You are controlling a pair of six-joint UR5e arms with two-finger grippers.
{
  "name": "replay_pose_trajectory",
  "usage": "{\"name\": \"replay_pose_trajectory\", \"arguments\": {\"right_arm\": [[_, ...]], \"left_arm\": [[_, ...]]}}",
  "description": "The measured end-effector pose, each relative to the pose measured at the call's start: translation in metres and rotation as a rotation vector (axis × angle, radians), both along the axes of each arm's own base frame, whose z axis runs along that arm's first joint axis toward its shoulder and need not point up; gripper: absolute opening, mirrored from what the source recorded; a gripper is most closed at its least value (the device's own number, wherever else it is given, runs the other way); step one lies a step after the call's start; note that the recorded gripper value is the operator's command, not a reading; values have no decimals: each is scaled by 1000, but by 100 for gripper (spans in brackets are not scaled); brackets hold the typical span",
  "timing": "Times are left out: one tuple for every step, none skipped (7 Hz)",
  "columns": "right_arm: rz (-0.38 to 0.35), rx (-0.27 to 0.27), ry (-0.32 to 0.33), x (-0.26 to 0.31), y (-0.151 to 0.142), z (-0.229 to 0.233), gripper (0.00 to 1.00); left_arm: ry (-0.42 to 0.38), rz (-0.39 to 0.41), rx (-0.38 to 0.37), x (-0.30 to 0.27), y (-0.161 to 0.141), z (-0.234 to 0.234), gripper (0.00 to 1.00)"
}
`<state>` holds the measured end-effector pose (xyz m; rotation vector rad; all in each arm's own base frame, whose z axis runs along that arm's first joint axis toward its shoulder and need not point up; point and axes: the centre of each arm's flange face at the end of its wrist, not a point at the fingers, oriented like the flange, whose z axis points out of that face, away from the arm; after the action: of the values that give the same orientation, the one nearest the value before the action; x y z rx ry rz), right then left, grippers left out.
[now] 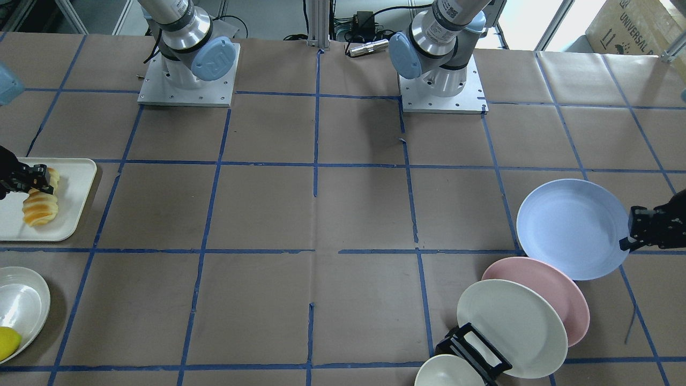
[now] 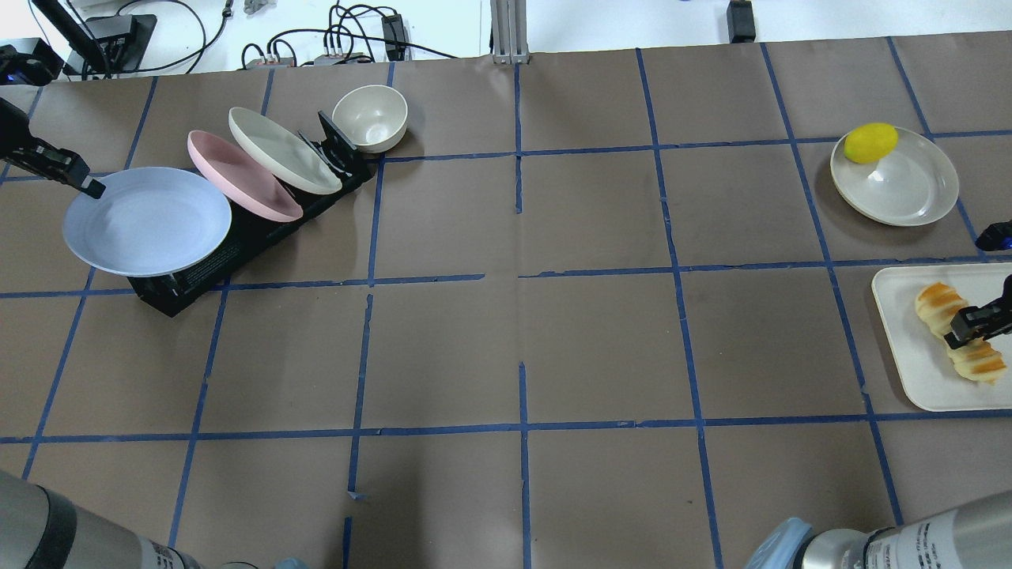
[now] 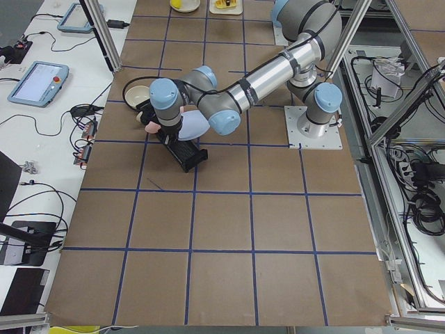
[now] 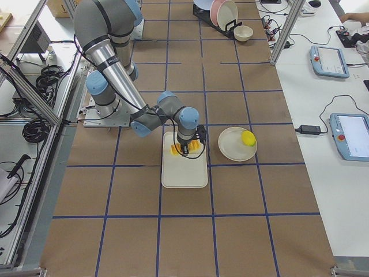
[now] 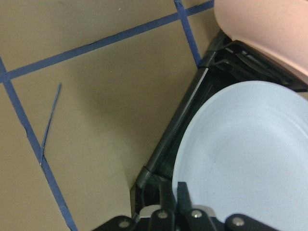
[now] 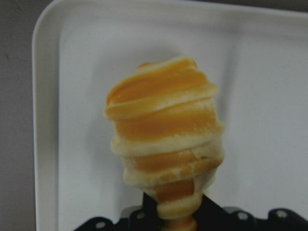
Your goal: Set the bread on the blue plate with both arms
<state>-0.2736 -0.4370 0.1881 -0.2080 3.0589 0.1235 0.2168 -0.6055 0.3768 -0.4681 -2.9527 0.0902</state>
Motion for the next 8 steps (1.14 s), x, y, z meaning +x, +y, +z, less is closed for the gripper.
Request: {"name": "replay_pose_trajectory", "arguments": {"right_arm": [[1,-8,10,1,-2,9,4],[11,-19,23,7,-7,26,4],[30,-27,37,21,-18,58,4],[56,-37,59,45,-33,99,4],[76,-46,87,77,-44,143,4],[75,-53,114,114,-48,179,4],[60,-63,132,153,-46,207,2],[38,-71,137,190,-41,226,2]], "left_arm": [[-27,16,17,-30,12,34,1],[-53,34,34,-66,27,68,1],[-73,66,50,-104,43,95,1],[-84,109,62,-145,52,110,1],[-87,162,74,-187,53,114,1],[-84,225,90,-230,52,112,1],[-78,294,109,-275,52,107,1],[-66,356,124,-323,57,102,1]]}}
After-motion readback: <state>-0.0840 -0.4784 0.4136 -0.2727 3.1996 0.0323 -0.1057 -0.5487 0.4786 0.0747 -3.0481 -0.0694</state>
